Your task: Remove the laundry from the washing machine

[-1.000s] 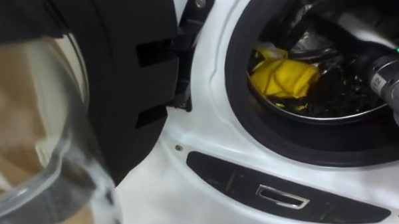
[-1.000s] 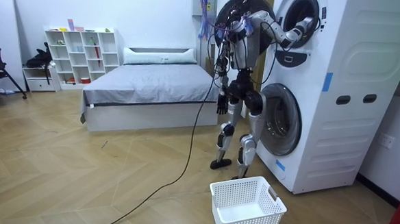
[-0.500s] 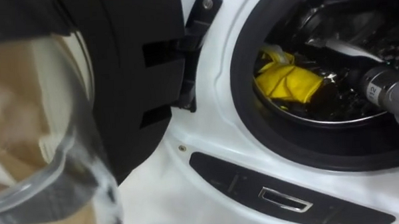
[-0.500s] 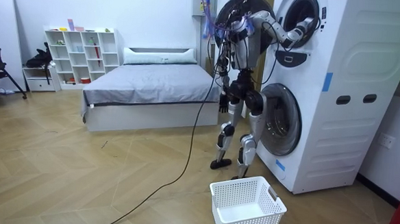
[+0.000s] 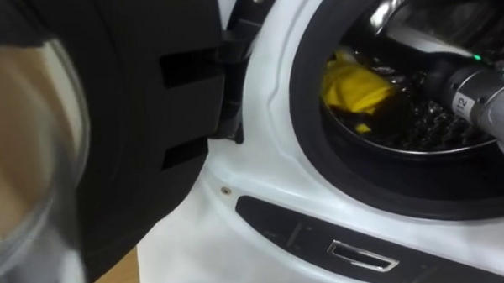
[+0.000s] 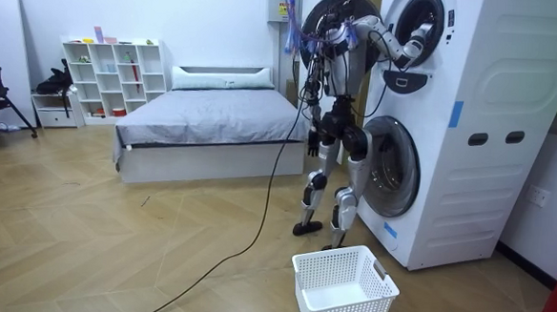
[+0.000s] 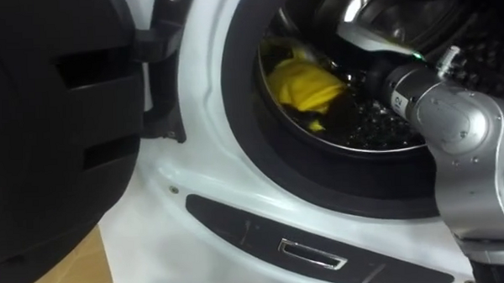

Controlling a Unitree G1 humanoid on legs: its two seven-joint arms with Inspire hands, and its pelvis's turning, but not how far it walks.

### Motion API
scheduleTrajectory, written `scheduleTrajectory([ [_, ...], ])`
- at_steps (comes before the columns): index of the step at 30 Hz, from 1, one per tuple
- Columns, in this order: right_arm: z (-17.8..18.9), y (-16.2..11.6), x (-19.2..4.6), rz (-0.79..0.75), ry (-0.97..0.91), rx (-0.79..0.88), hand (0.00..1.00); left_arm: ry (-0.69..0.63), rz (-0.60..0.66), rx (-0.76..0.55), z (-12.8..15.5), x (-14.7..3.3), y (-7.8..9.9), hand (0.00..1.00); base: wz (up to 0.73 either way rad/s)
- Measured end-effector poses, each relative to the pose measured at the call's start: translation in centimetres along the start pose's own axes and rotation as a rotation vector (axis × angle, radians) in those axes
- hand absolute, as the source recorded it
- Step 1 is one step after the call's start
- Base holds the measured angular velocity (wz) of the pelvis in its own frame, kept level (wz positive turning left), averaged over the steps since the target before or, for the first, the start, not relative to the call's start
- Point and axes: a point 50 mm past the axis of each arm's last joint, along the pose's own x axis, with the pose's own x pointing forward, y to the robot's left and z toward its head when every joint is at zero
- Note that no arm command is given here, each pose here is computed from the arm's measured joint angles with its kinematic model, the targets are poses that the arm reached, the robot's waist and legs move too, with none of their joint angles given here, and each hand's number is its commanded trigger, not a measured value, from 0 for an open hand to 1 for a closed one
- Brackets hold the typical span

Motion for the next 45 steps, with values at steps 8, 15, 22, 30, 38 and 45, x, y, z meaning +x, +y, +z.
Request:
scheduleTrajectory([
  [8, 1.0, -0.4, -0.3, -0.027, -0.079, -0.003, 0.0, -0.02, 0.037, 0.011, 0.0, 0.1, 0.3, 0.0, -0.03],
  [15, 3.6, -1.8, -2.1, -0.113, -0.22, -0.064, 1.0, 0.026, 0.023, 0.037, -1.4, 0.0, -0.1, 0.0, 0.0],
  [22, 3.9, -1.4, -3.2, -0.107, -0.27, -0.083, 1.0, 0.046, 0.014, 0.02, -2.1, 0.0, -0.1, 0.0, 0.0],
  [30, 3.4, -1.3, -3.1, -0.105, -0.238, -0.075, 1.0, 0.028, 0.021, 0.021, -1.9, 0.0, 0.0, 0.0, 0.0],
  [38, 3.5, -1.3, -3.2, -0.106, -0.253, -0.08, 1.0, 0.028, 0.024, 0.02, -1.9, 0.0, 0.0, 0.0, 0.0],
  [45, 3.6, -1.3, -3.2, -0.103, -0.269, -0.077, 1.0, 0.025, 0.013, 0.019, -1.8, 0.0, -0.1, 0.0, 0.0],
])
